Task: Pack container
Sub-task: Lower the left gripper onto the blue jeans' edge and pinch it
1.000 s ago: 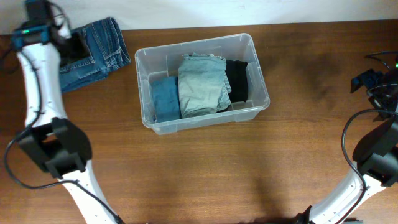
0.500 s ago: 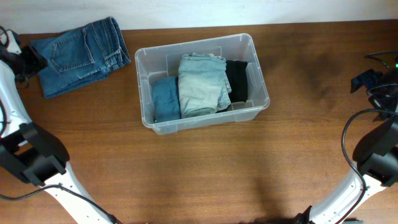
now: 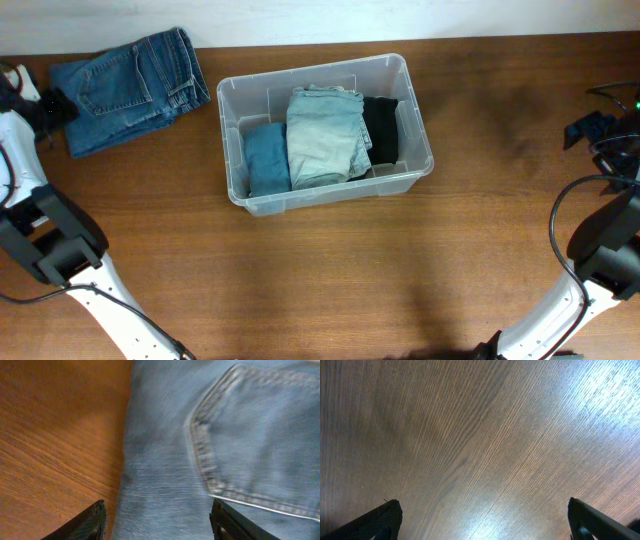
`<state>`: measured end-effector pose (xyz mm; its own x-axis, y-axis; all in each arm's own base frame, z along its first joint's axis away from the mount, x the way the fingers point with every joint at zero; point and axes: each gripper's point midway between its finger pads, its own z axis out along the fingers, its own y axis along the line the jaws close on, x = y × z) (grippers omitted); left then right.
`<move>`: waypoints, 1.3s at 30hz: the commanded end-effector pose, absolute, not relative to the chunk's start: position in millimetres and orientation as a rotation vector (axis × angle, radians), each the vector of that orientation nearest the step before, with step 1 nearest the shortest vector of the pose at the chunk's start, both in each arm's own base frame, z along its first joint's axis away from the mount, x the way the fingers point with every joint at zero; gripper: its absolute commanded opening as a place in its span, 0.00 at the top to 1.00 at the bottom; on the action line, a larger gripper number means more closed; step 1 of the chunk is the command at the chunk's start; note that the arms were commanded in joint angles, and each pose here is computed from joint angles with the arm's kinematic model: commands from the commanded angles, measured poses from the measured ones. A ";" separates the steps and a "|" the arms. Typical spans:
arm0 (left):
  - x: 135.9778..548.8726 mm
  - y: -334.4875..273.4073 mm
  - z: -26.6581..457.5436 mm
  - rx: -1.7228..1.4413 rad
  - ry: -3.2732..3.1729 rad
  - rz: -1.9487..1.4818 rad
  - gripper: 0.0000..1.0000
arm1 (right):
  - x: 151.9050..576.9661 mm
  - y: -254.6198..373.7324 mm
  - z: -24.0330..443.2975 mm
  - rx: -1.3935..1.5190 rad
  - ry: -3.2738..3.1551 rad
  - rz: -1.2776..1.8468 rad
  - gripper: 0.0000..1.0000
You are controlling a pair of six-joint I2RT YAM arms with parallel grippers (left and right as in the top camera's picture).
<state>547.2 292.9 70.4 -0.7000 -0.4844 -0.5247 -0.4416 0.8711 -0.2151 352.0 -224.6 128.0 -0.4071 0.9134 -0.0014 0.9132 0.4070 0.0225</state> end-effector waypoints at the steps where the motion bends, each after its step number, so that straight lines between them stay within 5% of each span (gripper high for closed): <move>1: 541.0 305.8 44.4 -0.691 2.476 -0.090 0.33 | 349.4 -226.7 134.5 1.707 2.603 0.004 0.02; 39: 563.4 269.9 -9.0 -0.584 2.406 -0.500 0.27 | 349.4 -226.7 134.5 1.707 2.603 0.004 0.02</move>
